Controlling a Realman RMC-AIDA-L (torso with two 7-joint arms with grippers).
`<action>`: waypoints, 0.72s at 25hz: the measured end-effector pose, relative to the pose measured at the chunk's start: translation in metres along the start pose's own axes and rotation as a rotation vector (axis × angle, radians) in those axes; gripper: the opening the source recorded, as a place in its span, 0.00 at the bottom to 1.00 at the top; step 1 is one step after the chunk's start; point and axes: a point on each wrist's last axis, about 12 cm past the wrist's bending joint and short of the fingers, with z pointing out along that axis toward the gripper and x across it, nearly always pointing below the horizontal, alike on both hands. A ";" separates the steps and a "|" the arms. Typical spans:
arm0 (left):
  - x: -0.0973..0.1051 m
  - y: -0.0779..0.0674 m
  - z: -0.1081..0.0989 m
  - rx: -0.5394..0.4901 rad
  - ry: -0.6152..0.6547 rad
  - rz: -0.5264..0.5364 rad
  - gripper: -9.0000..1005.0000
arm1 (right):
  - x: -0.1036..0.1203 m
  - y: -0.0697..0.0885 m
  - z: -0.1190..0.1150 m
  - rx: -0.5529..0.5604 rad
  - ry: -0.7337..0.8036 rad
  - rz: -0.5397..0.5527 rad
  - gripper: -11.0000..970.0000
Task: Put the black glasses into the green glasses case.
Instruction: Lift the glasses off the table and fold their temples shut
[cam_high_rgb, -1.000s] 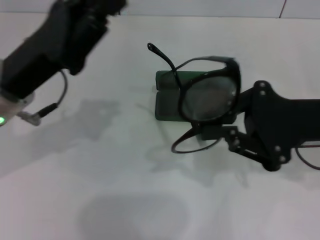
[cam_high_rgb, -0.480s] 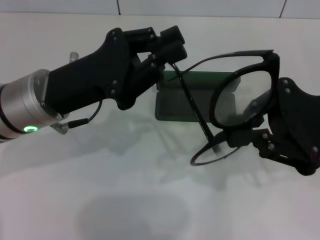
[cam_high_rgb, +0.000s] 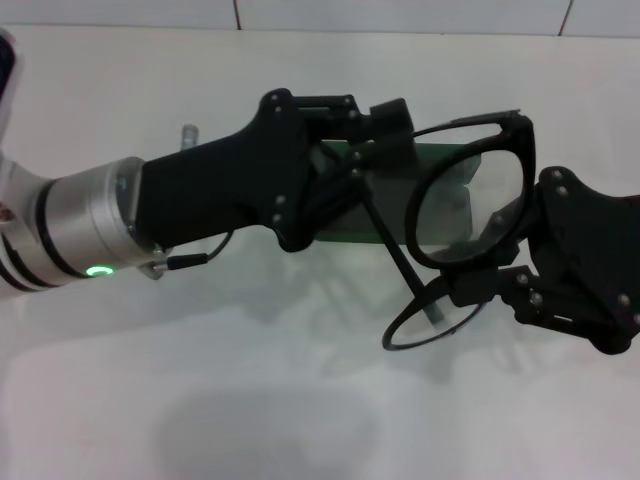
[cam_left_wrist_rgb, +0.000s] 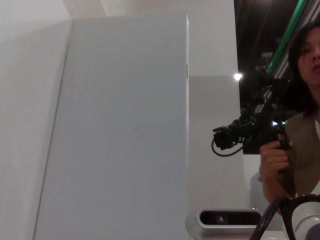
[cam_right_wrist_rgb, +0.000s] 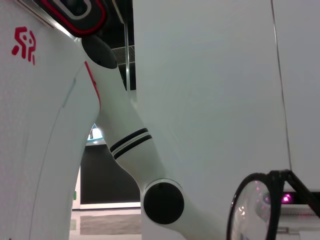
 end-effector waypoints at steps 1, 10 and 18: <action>0.001 0.000 0.002 0.006 0.003 -0.005 0.18 | 0.000 0.000 0.000 -0.001 0.001 0.001 0.10; 0.005 -0.002 0.011 0.055 0.012 -0.023 0.18 | 0.003 0.000 0.001 0.007 0.006 0.006 0.10; 0.006 -0.006 0.010 0.089 0.016 -0.039 0.18 | 0.004 -0.002 -0.002 0.034 0.018 0.005 0.10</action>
